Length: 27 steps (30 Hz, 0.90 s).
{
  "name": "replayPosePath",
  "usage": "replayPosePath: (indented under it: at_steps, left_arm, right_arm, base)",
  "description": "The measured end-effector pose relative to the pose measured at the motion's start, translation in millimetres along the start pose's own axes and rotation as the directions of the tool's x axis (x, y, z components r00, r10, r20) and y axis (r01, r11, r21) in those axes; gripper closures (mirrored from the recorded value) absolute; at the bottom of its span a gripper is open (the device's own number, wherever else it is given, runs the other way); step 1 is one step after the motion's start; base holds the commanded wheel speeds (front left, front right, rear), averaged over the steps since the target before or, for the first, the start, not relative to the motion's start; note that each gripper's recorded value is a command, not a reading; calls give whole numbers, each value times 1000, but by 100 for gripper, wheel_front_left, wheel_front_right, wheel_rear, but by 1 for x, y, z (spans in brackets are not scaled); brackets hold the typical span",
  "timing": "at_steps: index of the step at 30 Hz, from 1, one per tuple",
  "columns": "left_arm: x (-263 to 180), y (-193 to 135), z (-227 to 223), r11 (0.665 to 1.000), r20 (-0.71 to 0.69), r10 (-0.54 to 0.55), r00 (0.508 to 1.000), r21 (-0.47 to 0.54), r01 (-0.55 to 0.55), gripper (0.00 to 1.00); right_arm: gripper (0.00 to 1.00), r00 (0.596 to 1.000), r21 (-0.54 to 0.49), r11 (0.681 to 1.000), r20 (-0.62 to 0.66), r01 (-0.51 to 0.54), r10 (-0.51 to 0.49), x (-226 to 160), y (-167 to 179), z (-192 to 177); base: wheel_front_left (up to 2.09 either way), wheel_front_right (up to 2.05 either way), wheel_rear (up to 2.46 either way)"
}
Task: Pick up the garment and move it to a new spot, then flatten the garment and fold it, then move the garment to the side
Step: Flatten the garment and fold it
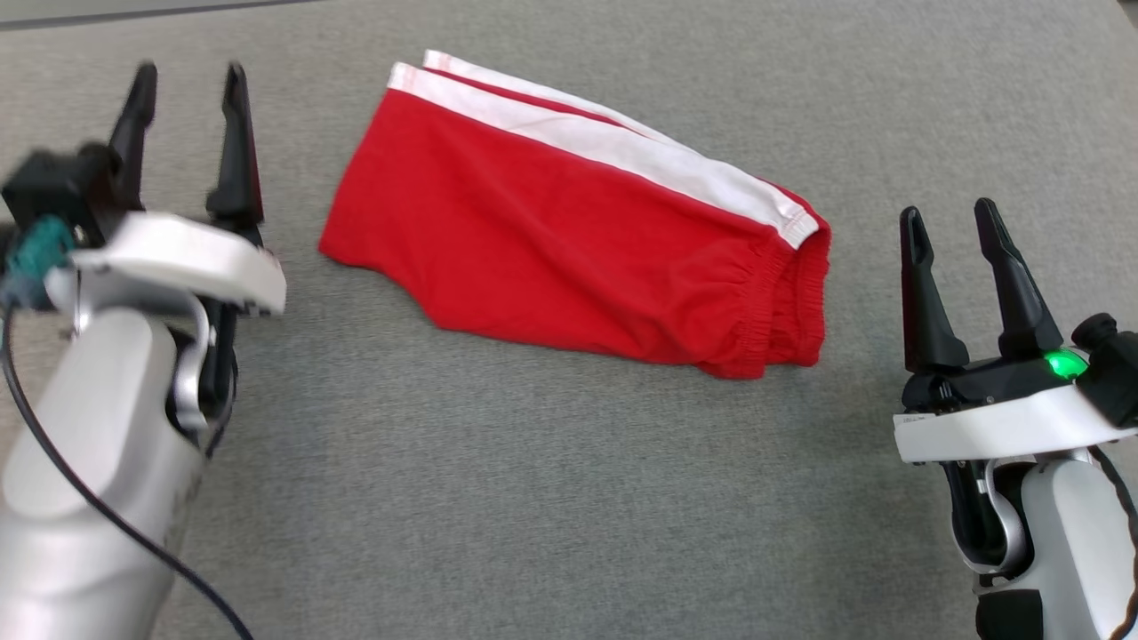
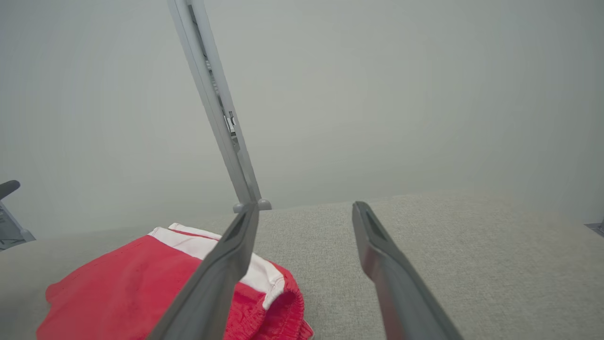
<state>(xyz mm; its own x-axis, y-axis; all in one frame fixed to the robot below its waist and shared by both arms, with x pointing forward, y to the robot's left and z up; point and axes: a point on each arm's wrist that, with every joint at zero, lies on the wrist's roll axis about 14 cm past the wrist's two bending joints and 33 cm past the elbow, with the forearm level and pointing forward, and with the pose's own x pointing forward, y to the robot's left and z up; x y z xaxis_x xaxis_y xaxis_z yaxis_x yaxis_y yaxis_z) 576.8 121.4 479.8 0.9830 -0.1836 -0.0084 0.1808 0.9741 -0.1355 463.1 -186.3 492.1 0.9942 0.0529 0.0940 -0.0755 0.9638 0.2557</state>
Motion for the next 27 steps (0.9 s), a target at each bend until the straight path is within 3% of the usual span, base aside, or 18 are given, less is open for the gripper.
replayPosePath:
  at_steps: [9,18,27]
  left_arm:
    - [-80,20,17,992,67,118,991,40,-121,0]
    - [-122,14,15,989,40,119,992,83,-122,0]
    - [-135,11,18,988,18,111,994,101,-113,0]
  right_arm:
    - [0,1000,-143,990,-3,3,-4,-13,1,5]
    - [0,999,-166,986,-29,22,-28,-35,0,11]
    - [0,999,-159,987,-30,37,-42,-46,-1,18]
  base:
    - [0,0,0]
    - [0,0,0]
    - [0,0,0]
